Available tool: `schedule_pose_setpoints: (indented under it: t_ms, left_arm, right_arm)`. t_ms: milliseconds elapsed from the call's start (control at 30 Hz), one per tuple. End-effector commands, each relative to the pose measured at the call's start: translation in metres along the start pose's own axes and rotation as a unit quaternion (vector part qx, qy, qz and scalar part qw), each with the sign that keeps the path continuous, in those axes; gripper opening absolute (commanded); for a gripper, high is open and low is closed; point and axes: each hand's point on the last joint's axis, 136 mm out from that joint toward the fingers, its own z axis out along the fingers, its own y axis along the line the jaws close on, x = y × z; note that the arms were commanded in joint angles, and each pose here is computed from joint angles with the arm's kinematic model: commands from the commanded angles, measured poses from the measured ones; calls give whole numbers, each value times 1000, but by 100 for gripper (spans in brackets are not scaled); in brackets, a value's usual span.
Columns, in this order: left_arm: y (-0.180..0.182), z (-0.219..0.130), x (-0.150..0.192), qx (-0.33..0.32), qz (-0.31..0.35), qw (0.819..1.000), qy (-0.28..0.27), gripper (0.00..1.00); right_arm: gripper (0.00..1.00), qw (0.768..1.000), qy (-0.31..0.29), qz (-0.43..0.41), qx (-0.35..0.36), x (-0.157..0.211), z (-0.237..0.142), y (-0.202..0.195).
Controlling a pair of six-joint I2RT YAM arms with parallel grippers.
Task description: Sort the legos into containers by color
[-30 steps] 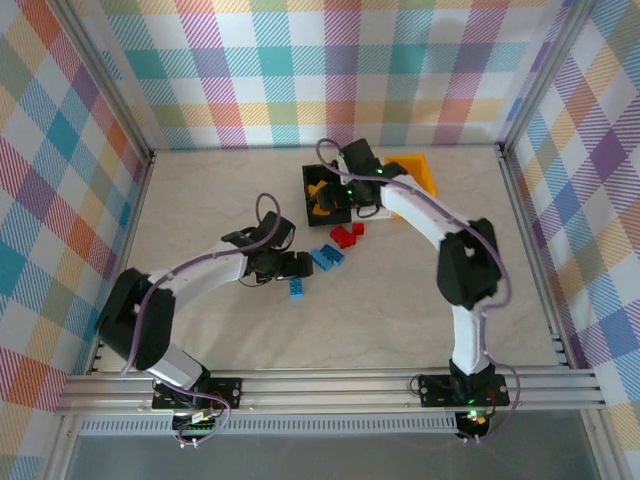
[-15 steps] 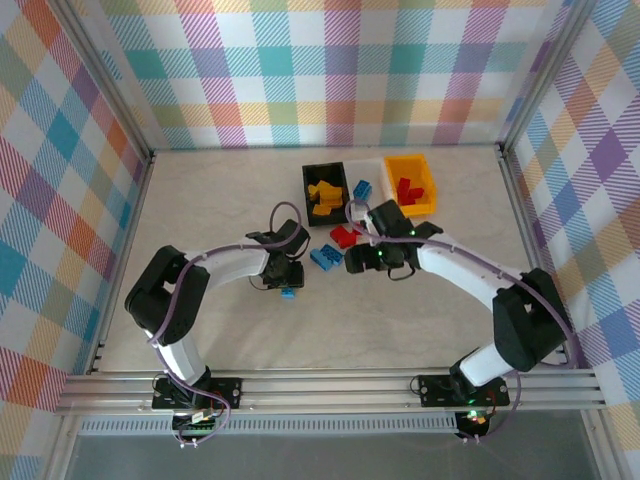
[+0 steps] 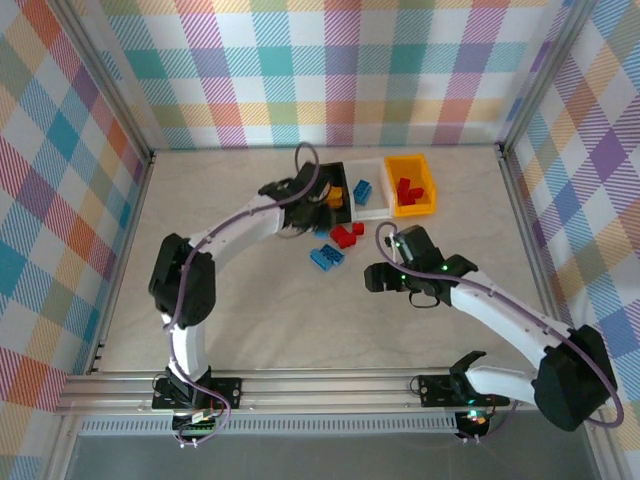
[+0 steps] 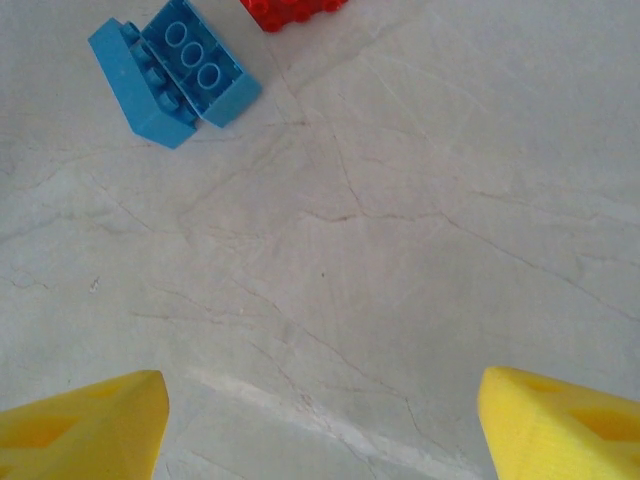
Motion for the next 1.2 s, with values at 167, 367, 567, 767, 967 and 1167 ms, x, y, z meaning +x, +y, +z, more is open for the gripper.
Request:
schedule_pose_setpoints:
  t_ms: [167,367,567,767,967,1167]
  left_arm:
    - [-63,62,-79,64,69,995,-38,22]
    - [-79,94,-115,106,57,989,-88,34]
    - [-59,114,-121,110,25,990,-85,58]
    - [-76,78,-128,138,46,985,-93,74]
    - [-63,-13,-138,82,56,987,-126,82]
    - [16,-84,-109,-23,33,989,-139,86]
  right_arm:
    - [81,1000,-13,14,-24,4,-5,4]
    - [80,999,-3,14,-36,9,-4,8]
    - [80,999,5,3,-38,8,-1,10]
    - [80,997,31,-33,-59,-4,24,34]
    - [80,992,44,-108,-53,-27,60,72]
    - [77,985,54,-153,-50,-53,103,98]
